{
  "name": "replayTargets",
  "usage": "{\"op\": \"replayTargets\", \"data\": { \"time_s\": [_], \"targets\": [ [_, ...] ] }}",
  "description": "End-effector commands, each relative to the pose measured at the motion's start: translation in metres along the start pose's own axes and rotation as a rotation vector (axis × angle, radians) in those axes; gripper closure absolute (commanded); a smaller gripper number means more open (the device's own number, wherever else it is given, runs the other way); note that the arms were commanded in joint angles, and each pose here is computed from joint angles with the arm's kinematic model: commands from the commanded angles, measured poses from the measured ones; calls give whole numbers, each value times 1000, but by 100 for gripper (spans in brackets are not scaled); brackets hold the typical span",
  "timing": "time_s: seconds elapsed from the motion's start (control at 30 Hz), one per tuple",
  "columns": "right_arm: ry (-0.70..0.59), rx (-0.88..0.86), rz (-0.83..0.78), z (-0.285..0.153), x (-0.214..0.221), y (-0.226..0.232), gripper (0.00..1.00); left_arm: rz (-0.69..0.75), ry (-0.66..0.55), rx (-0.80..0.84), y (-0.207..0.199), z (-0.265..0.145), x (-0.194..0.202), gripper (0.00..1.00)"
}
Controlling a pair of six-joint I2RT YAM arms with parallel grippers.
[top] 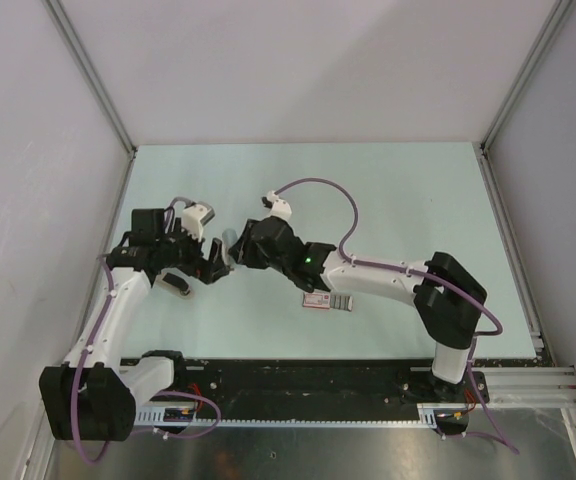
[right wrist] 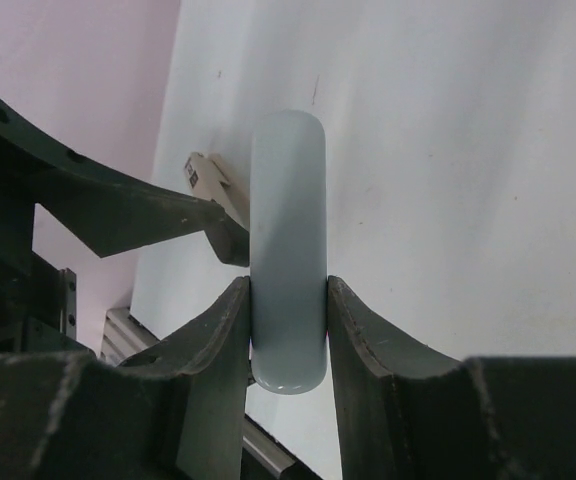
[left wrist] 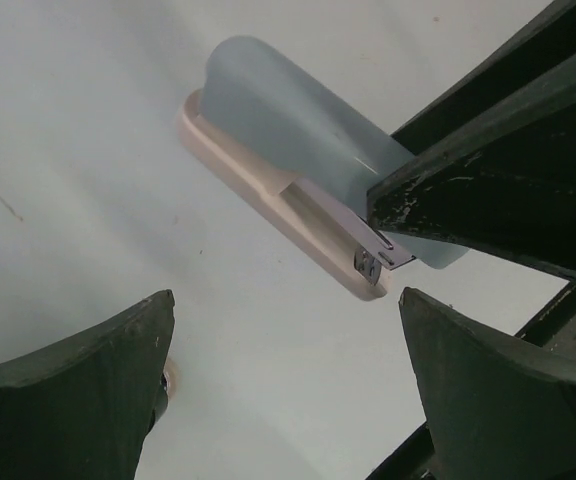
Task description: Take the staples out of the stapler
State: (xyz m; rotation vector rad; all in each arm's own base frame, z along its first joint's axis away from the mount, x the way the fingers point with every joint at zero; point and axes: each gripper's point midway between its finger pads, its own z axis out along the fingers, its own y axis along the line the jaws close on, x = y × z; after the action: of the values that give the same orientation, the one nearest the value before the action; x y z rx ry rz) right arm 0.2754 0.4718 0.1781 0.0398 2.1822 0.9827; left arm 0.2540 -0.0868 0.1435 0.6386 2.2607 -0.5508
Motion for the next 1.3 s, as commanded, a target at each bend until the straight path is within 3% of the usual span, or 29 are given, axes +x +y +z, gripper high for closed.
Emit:
{"op": "replayTargets", "data": {
  "time_s": [0.0,0.1,0.3,0.63,0.87,1.27],
  "targets": [
    [-187,-106,118,-22,-50,37,100,93,-45,86,-14,-5,-8,1],
    [-196,-123,127,-25,-54,41,100,112,-36,102,-14,-2,-4,3],
    [-189,-145,159,-27,-52,44,100,141,-20,137,-16,4,3,19],
    [-166,-193,201,-28,-44,51,100,125,-63,138,-10,-3,-14,21],
    [-127,-224,242,-26,-33,54,100,109,-54,155,-7,2,-11,32],
    [-101,-247,243,-20,-17,60,100,83,-64,188,-13,2,-12,28]
  ]
}}
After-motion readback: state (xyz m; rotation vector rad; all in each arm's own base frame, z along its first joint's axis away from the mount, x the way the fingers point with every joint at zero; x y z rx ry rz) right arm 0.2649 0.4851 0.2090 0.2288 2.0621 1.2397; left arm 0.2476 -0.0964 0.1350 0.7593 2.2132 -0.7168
